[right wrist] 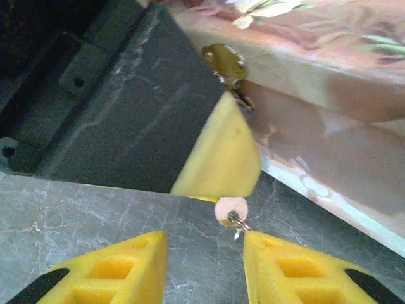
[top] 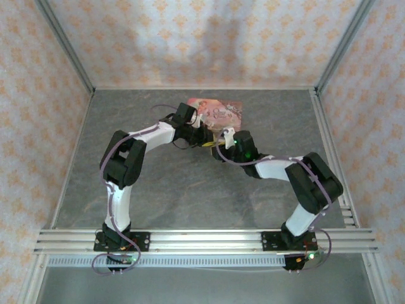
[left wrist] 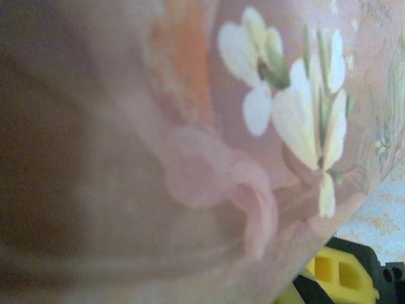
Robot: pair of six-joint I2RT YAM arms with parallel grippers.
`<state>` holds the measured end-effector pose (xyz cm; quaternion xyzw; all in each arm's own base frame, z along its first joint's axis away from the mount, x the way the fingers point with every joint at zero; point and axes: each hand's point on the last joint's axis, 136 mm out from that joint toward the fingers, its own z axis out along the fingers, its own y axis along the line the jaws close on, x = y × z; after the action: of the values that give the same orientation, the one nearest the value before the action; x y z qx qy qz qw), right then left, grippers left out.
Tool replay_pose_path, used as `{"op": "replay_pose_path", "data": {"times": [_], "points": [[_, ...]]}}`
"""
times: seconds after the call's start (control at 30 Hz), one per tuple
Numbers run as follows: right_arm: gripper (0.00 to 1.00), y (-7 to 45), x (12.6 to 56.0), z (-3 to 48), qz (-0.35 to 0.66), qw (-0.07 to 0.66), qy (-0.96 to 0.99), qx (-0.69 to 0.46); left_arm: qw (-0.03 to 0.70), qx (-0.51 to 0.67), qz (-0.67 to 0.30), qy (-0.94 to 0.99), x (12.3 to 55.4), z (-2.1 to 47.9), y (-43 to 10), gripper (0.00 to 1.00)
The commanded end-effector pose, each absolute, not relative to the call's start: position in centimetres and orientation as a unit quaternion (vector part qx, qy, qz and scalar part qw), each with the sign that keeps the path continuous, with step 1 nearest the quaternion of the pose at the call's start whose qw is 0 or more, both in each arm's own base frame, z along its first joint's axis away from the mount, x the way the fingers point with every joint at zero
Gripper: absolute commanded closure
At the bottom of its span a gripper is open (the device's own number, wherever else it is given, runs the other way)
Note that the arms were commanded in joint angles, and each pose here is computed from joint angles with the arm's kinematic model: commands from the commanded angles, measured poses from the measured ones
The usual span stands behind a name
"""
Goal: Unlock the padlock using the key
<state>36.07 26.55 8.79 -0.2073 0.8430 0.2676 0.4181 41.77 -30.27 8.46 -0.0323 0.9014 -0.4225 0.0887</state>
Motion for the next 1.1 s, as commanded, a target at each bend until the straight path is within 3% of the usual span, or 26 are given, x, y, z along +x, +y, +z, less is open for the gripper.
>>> {"op": "replay_pose_path", "data": {"times": [0.0,0.6,0.97,1.07], "points": [[0.63,27.1,37.2,9.4,0.245,0.44,0.835,-0.22,0.018,-0.035,-0.447,0.893,39.5,8.3,-31.4,0.96],[0.6,27.1,37.1,8.7,0.211,0.436,0.839,-0.247,0.012,-0.033,-0.455,0.89,39.6,9.0,-31.5,0.96],[0.68,27.9,38.0,10.2,0.207,0.459,0.825,-0.256,-0.009,-0.024,-0.451,0.892,38.9,9.7,-31.4,1.0],[0.77,28.2,38.1,10.9,0.216,0.462,0.823,-0.25,-0.013,-0.02,-0.447,0.894,38.7,9.6,-31.3,0.99]]}}
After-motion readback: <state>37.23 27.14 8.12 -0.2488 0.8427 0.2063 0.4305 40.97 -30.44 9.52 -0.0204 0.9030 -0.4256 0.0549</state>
